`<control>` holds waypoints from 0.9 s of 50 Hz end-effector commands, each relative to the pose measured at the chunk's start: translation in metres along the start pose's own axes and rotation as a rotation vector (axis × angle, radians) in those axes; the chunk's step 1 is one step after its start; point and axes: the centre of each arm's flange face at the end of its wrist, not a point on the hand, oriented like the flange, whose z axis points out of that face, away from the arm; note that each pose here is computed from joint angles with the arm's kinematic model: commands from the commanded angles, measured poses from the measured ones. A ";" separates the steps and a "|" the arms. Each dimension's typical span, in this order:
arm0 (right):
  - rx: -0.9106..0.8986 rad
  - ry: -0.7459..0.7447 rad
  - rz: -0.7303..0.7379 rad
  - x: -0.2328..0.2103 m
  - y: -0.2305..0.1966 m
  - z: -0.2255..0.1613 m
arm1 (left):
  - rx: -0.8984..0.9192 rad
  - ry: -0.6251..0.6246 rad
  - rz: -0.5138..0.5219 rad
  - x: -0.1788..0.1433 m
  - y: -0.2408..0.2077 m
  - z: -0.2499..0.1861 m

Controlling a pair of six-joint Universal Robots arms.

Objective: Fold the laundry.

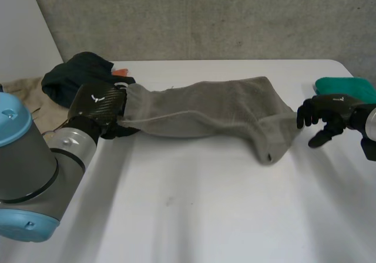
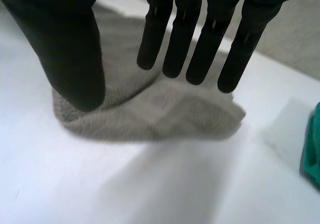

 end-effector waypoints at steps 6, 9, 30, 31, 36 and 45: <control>-0.079 0.002 -0.196 0.019 -0.003 -0.017 | -0.056 -0.001 -0.003 -0.004 0.014 0.001; -0.032 0.016 -0.226 0.017 -0.006 -0.011 | -0.047 0.016 -0.009 -0.003 0.012 0.000; 0.191 0.001 -0.561 -0.036 -0.017 0.107 | -0.008 0.006 -0.032 -0.011 -0.001 -0.010; 0.180 0.002 -0.566 -0.037 -0.014 0.112 | -0.007 0.004 -0.034 -0.012 -0.001 -0.010; 0.115 0.017 -0.607 -0.035 0.001 0.132 | 0.009 -0.007 -0.046 -0.015 -0.005 -0.008; 0.068 0.018 -0.649 -0.040 0.019 0.148 | 0.023 -0.018 -0.055 -0.019 -0.008 -0.004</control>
